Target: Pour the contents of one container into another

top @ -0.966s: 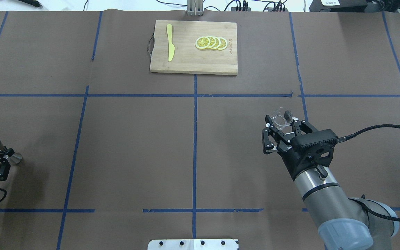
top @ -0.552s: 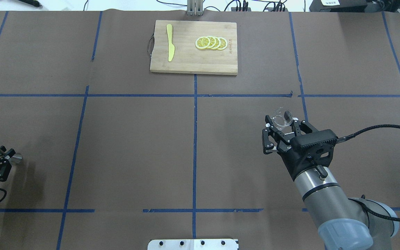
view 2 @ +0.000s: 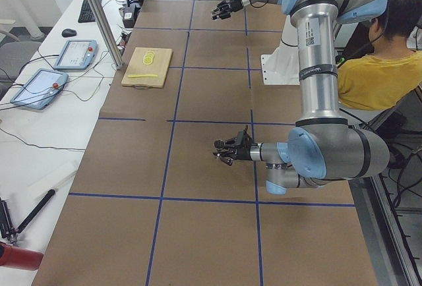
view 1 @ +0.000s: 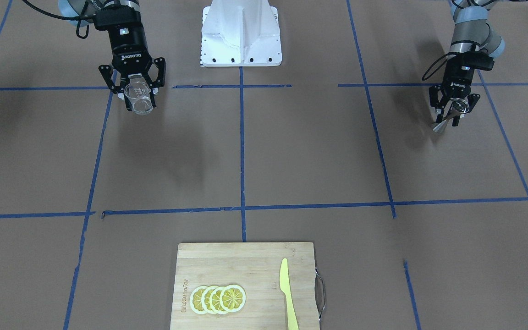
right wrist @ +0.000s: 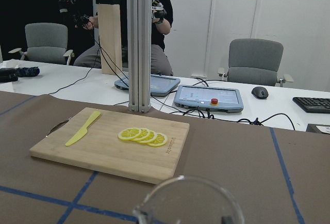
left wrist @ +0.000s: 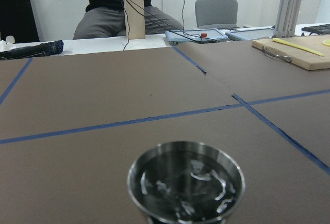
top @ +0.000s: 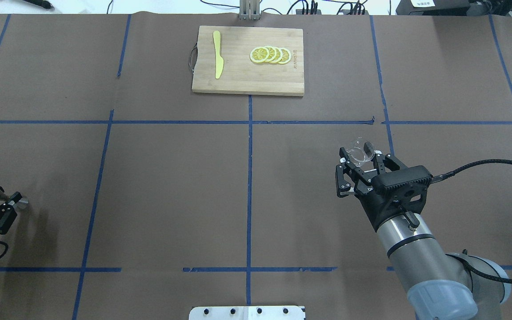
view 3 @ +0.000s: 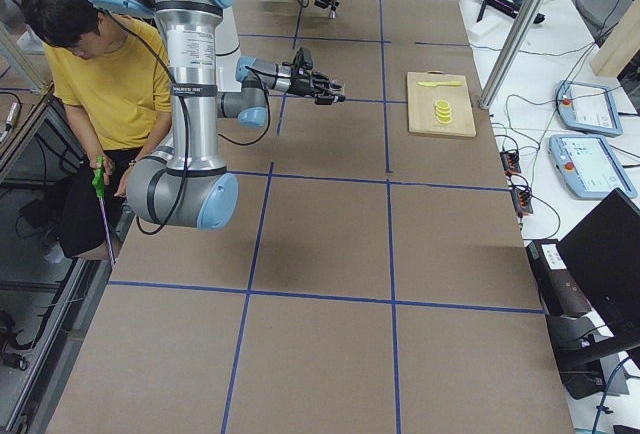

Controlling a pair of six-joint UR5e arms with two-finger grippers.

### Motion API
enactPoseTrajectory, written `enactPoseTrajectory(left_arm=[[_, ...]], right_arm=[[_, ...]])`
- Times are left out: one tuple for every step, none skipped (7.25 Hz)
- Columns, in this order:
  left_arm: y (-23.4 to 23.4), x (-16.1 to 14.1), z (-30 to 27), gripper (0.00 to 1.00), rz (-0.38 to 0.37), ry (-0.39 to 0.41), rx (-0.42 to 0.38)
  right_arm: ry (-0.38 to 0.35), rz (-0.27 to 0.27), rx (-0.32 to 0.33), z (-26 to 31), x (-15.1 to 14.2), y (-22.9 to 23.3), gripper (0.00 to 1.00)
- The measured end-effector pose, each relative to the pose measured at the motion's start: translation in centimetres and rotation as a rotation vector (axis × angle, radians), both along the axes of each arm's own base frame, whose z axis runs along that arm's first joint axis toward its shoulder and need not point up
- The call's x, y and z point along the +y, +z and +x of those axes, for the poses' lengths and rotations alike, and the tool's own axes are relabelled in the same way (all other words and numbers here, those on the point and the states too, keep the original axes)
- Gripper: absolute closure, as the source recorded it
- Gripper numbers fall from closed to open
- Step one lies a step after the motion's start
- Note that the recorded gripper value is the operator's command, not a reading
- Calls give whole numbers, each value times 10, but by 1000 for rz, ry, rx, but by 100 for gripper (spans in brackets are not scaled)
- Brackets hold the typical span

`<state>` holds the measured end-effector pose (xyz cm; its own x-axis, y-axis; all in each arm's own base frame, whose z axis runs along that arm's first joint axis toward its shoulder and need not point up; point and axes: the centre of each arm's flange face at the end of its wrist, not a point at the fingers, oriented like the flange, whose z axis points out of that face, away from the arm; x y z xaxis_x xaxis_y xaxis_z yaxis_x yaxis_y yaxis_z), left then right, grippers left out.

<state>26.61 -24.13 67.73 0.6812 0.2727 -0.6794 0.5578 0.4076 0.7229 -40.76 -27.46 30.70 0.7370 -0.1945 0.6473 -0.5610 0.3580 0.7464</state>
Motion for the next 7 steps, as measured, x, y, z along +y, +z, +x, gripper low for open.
enactPoseTrajectory(left_arm=[[0,0,-1,1,0,-1,2],[0,0,-2,1,1,-2,4],[0,0,-4,1,1,-4,5],[1,0,-6,1,1,-5,6],[2,1,-9,1,1,-4,7],[2,1,-11,1,1,-2,9],[3,3,-15,1,2,1,10]], right_arm=[[0,0,-1,0,0,0,100],[1,0,-2,0,0,0,100],[1,0,-4,1,0,-1,100],[1,0,-6,2,0,-2,100],[1,1,-8,2,0,-3,100],[2,1,-11,3,0,-4,100],[3,2,-14,4,0,-6,100]])
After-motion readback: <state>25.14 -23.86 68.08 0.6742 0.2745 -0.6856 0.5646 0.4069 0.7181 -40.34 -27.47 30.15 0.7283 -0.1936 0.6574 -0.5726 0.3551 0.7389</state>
